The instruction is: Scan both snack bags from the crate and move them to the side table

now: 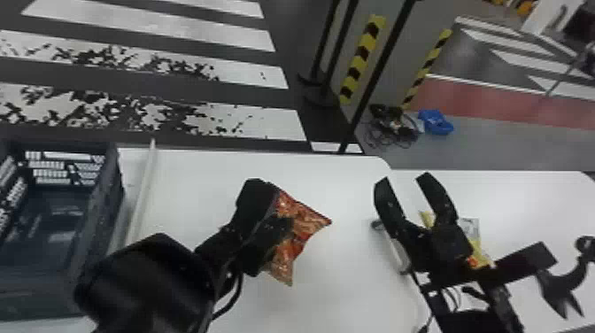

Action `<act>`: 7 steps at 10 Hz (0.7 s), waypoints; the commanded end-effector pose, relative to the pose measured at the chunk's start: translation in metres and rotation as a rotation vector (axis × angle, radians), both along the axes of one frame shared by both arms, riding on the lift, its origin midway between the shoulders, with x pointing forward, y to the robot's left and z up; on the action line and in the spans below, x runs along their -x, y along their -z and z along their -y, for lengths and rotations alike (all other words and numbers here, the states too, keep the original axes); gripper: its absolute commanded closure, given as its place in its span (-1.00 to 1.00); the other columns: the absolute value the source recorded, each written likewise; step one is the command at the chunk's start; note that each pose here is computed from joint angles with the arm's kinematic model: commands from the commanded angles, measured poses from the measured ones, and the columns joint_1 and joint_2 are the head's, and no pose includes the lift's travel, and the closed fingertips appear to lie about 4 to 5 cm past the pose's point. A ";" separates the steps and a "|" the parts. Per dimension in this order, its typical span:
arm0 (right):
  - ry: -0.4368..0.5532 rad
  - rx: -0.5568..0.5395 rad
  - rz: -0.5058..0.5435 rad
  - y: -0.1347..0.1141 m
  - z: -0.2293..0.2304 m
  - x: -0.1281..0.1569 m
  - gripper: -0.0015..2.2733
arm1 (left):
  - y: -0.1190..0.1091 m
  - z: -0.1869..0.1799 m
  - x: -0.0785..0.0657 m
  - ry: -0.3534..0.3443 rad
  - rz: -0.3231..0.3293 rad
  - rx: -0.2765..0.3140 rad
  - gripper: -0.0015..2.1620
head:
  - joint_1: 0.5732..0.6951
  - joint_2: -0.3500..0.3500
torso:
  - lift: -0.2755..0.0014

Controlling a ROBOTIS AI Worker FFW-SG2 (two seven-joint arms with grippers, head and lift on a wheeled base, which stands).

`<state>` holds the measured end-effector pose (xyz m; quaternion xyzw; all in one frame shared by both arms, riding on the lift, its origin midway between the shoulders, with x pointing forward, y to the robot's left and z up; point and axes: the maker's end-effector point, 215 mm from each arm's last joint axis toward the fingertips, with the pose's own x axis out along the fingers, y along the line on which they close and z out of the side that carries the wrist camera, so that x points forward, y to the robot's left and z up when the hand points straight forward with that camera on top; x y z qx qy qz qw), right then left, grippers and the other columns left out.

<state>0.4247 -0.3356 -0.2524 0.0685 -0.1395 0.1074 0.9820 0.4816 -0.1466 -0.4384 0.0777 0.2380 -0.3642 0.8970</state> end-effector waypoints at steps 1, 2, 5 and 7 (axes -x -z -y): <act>0.001 -0.005 0.006 -0.003 0.001 -0.002 -0.92 | 0.018 0.012 0.009 0.030 -0.003 0.017 0.31 | 1.00 -1.00 | 0.30; 0.000 -0.006 0.009 -0.004 0.000 -0.003 -0.92 | 0.027 0.015 0.012 0.043 -0.006 0.029 0.31 | 1.00 -1.00 | 0.30; 0.002 -0.006 0.014 -0.006 0.001 -0.003 -0.92 | 0.029 0.025 0.015 0.063 -0.027 0.075 0.31 | 1.00 -1.00 | 0.30; 0.008 -0.011 0.018 -0.008 0.005 -0.003 -0.92 | 0.041 0.031 0.027 0.091 -0.056 0.079 0.31 | 1.00 -1.00 | 0.30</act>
